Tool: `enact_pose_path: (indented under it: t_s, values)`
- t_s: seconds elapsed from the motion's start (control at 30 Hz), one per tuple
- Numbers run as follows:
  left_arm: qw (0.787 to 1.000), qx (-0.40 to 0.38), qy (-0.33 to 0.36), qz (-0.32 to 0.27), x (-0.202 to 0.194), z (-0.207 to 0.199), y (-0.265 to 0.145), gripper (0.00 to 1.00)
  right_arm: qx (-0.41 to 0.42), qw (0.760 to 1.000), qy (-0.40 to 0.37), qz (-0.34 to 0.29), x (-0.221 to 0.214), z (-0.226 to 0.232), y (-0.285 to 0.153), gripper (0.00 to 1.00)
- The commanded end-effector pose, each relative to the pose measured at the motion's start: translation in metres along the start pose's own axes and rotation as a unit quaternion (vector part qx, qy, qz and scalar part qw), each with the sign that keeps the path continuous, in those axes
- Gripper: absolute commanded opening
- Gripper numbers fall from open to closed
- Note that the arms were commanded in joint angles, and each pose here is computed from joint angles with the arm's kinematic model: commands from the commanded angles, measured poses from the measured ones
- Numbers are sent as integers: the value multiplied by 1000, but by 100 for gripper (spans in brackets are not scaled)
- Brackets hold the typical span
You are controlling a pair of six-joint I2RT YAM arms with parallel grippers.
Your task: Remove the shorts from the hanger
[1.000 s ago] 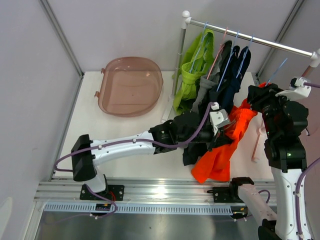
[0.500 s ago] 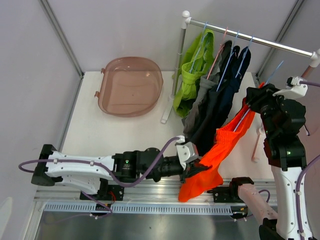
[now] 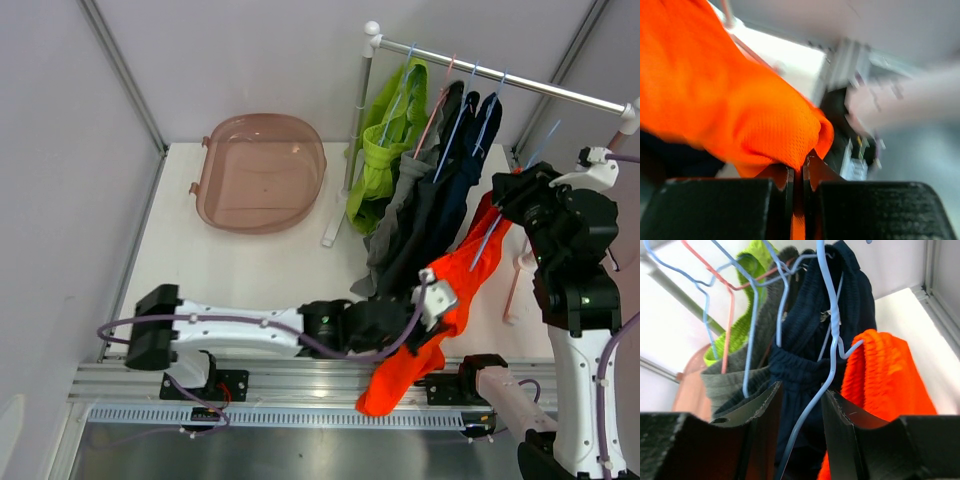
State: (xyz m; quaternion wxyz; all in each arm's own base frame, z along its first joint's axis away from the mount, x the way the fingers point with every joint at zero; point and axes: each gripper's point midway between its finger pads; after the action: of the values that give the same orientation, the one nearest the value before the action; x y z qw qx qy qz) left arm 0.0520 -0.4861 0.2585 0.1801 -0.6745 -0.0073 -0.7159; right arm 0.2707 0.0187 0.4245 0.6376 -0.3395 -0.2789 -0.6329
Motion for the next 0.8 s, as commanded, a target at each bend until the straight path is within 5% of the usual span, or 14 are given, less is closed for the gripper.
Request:
enact_pose_path:
  t_s: [0.0, 0.17, 0.37, 0.77]
  values:
    - [996, 67, -54, -19, 44, 58, 33, 0, 81, 995, 39, -38, 38, 45, -36, 0]
    - [989, 118, -71, 49, 29, 121, 82, 0, 95, 994, 45, 21, 40, 67, -64, 0]
    - [989, 102, -97, 55, 10, 120, 82, 0, 91, 996, 18, -7, 71, 77, -84, 0]
    - [988, 118, -95, 36, 36, 80, -67, 0, 45, 997, -7, -57, 94, 71, -14, 0]
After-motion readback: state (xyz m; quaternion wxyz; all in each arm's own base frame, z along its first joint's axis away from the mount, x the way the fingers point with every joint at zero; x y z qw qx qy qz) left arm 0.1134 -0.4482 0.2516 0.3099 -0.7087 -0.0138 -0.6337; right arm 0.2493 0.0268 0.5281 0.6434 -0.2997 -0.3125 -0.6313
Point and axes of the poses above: each gripper's point midway between its finger pads, its own y axis out along the fingers, its own z axis along the line the jaws close on, x = y × z, and after that the axes turned 13 degrees about y, right-handed
